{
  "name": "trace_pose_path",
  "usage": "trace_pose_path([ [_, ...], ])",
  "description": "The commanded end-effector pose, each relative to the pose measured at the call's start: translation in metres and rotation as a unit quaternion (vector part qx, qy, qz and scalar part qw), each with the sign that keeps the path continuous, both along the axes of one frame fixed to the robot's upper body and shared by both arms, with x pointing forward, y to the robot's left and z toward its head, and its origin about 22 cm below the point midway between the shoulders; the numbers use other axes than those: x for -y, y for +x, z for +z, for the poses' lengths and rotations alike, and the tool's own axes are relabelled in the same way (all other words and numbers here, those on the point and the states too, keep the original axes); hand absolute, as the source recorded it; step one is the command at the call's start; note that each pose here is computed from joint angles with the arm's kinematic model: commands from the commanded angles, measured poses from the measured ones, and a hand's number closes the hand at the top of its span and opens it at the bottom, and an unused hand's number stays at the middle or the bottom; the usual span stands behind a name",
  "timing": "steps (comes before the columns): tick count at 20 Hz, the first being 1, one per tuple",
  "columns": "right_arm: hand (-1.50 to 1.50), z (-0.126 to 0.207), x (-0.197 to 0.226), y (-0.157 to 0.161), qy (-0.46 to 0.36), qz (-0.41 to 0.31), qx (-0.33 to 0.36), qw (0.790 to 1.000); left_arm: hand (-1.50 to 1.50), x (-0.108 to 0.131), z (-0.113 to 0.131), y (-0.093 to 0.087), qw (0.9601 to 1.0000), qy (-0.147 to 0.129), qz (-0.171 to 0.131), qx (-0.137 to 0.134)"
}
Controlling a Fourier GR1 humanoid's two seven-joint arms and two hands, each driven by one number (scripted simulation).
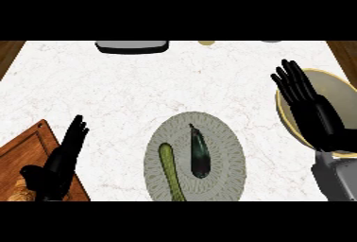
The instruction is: Pick the eggplant from the placemat and place it in the bowl
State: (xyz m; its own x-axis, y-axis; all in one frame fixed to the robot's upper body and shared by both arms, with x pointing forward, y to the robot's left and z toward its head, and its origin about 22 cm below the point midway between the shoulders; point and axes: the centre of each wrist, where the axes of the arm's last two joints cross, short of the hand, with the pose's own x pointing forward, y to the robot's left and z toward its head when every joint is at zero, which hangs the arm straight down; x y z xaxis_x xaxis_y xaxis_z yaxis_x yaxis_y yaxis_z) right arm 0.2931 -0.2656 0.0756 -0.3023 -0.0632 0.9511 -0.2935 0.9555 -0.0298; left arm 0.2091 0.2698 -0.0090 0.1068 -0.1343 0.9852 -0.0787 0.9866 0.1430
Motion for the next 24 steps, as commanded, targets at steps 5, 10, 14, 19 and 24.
trace_pose_path([
  [5,1.5,-0.058,-0.029,0.015,0.128,0.192,-0.129,0.964,0.0,-0.009,0.062,0.049,0.9885,0.09,-0.001,0.121],
  [10,-1.5,-0.123,0.013,0.012,0.09,0.016,-0.185,0.979,0.0,-0.002,0.074,0.065,0.9889,0.101,0.011,0.109],
  [14,-1.5,-0.106,0.024,0.039,0.065,0.146,-0.1,0.982,0.0,0.007,0.085,0.083,0.9886,0.103,0.002,0.109],
  [19,-1.5,-0.064,0.059,0.064,-0.07,0.205,-0.083,0.973,0.0,0.005,0.088,0.084,0.9886,0.107,0.009,0.106],
  [24,-1.5,-0.01,0.041,0.099,-0.205,0.248,-0.08,0.943,0.0,0.009,0.09,0.088,0.9892,0.111,0.006,0.096],
])
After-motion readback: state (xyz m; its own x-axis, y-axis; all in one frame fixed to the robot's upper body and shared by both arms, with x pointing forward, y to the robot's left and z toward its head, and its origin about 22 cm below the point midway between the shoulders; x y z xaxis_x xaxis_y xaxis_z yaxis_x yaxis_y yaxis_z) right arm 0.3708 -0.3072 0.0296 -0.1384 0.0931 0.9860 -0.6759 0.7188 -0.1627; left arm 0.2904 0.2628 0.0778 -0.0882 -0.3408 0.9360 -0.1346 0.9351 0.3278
